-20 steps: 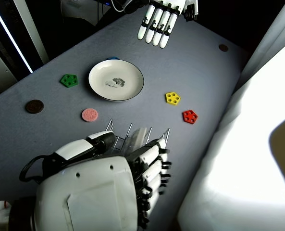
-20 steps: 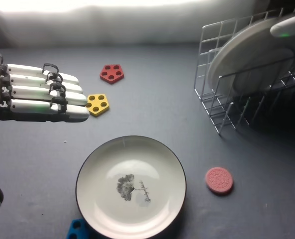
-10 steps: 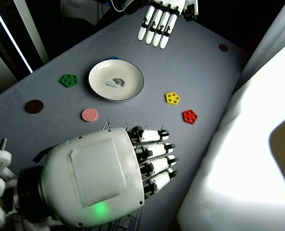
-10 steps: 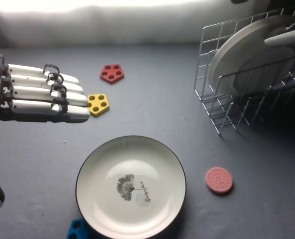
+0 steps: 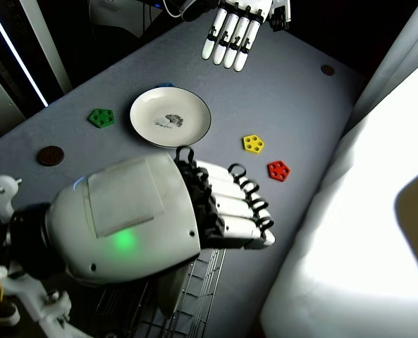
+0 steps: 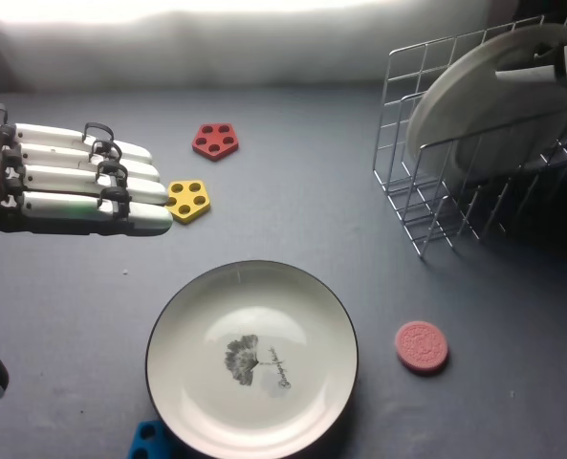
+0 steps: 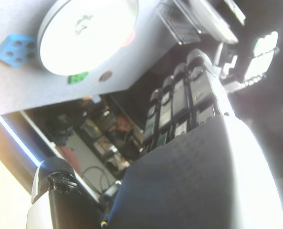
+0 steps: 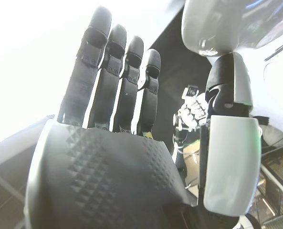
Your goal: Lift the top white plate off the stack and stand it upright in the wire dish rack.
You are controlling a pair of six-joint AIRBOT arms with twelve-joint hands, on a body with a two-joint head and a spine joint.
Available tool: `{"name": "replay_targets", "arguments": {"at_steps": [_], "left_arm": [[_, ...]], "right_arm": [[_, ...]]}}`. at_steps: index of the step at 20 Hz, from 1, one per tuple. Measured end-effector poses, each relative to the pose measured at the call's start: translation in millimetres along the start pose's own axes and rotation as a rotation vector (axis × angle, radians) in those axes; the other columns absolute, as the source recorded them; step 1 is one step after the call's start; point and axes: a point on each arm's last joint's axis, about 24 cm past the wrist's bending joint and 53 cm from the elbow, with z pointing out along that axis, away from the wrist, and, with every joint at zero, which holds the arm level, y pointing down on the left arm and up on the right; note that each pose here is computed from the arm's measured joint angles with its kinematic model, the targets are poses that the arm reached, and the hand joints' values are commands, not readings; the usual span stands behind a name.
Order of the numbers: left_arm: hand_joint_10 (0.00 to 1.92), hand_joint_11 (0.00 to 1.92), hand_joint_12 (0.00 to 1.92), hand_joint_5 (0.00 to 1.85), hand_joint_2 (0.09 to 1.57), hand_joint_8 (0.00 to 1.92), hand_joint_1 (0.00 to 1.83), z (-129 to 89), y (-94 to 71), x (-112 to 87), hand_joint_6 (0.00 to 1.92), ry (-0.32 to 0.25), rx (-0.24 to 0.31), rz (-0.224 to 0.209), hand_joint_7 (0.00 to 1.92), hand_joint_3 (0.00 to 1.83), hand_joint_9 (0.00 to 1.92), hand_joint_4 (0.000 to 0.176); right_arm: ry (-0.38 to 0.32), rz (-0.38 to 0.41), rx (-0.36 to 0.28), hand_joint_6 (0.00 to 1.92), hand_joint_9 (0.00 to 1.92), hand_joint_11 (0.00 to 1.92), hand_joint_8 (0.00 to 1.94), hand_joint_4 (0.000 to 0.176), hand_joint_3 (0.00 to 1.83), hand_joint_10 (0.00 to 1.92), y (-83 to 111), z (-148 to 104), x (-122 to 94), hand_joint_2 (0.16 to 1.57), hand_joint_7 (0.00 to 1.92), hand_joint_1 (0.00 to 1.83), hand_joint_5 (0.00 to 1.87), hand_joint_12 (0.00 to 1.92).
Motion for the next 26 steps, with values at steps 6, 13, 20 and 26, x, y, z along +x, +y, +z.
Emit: {"name": "replay_targets", "arguments": {"at_steps": [6,13,20,26], "left_arm": [[0.01,0.14,0.01,0.05,0.86,0.01,0.23,-0.1,0.2,-0.3,0.01,-0.001,-0.001,0.000,0.08,0.00,0.10,0.000],[0.01,0.13,0.01,0.06,0.85,0.01,0.25,-0.1,0.4,-0.2,0.01,-0.001,-0.002,0.000,0.09,0.00,0.09,0.000],[0.00,0.09,0.00,0.04,0.87,0.00,0.20,-0.2,1.3,0.6,0.00,0.003,-0.006,0.020,0.05,0.00,0.06,0.000],[0.00,0.10,0.01,0.05,0.86,0.01,0.23,-0.4,7.0,8.4,0.00,0.036,-0.029,0.030,0.08,0.00,0.07,0.000]], "right_arm": [[-0.018,0.001,-0.019,0.00,0.69,0.74,0.00,0.000,0.00,0.00,10.2,-12.8,-14.3,0.97,0.67,1.01,0.66,0.10],[-0.087,-0.047,-0.184,0.00,0.67,0.74,0.00,0.000,0.00,0.00,52.3,-37.3,-45.7,0.96,0.63,0.98,0.62,0.10],[0.072,-0.067,-0.356,0.00,0.64,0.71,0.00,0.000,0.01,0.00,104.3,-52.0,7.1,0.99,0.58,0.92,0.56,0.08],[0.171,-0.074,-0.416,0.00,0.64,0.70,0.00,0.000,0.00,0.00,131.8,-55.2,39.7,0.98,0.60,0.89,0.58,0.06]]}}
